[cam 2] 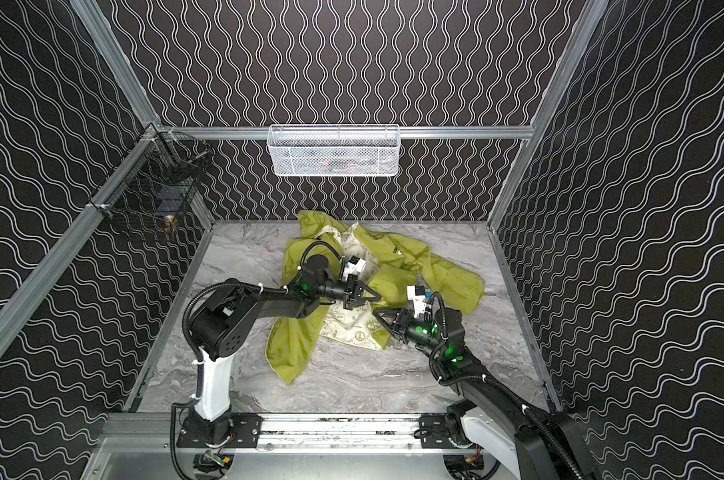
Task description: Zip up the jacket
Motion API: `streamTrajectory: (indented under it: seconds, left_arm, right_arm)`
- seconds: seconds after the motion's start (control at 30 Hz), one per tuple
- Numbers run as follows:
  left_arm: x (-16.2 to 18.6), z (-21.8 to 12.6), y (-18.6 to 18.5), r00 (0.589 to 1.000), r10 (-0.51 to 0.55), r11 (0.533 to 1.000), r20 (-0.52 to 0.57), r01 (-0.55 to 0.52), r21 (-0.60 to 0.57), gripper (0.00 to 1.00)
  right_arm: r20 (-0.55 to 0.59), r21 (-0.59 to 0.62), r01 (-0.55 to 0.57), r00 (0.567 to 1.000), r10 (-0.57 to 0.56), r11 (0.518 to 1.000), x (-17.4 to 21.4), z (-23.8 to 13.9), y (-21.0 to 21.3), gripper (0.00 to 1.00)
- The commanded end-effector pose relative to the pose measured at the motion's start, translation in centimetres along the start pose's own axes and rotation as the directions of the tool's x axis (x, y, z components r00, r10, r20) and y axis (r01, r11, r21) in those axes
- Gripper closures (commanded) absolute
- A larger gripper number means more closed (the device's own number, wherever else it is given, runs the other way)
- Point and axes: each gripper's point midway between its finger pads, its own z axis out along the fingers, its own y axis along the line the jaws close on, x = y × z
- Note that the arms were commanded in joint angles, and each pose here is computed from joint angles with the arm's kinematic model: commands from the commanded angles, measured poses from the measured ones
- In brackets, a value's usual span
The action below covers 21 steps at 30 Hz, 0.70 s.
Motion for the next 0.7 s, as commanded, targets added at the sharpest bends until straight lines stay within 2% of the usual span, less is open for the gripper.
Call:
streamTrajectory:
  seconds: [0.0, 0.13, 0.27, 0.3, 0.37, 0.47, 0.53, 0.67]
  left_arm:
    - [-0.1, -0.1, -0.5, 0.999, 0.038, 0.999, 0.002, -0.038, 0.018, 1.0]
    - [0.0, -0.1, -0.2, 0.999, 0.032, 0.999, 0.005, -0.032, 0.021, 1.0]
    - [0.0, -0.1, -0.3, 0.999, 0.032, 0.999, 0.007, -0.032, 0.014, 0.99]
    - [-0.1, -0.2, -0.4, 0.999, 0.032, 0.999, 0.011, -0.032, 0.01, 0.92]
    - [-0.1, -0.4, -0.7, 0.999, 0.031, 1.0, 0.022, -0.031, 0.0, 0.73]
    - [-0.3, -1.1, -0.8, 0.999, 0.015, 0.999, 0.049, -0.013, -0.038, 0.57]
    - [0.0, -1.6, -0.4, 0.998, -0.003, 0.997, 0.067, 0.008, -0.08, 0.52]
    - [1.2, -2.5, 1.4, 0.995, -0.056, 0.984, 0.086, 0.069, -0.162, 0.48]
  right_arm:
    - [0.007, -0.07, 0.03, 1.0, -0.029, 0.997, -0.3, 0.0, 1.7, 0.67]
    - [0.011, -0.067, 0.026, 1.0, -0.025, 0.997, -0.4, 0.1, 1.7, 0.73]
    - [0.006, -0.053, 0.029, 1.0, -0.028, 0.998, -0.4, 0.2, 1.4, 0.89]
    - [0.002, -0.048, 0.028, 1.0, -0.028, 0.998, -0.4, 0.2, 1.3, 0.93]
    - [-0.004, -0.04, 0.029, 1.0, -0.029, 0.999, -0.3, 0.3, 1.0, 1.0]
    - [-0.014, -0.014, 0.026, 1.0, -0.027, 1.0, 0.0, 0.2, 0.3, 1.0]
    - [-0.02, 0.009, 0.031, 0.999, -0.031, 0.999, 0.2, 0.2, -0.2, 1.0]
    - [-0.041, 0.051, 0.043, 0.998, -0.041, 0.998, 0.6, 0.1, -1.0, 1.0]
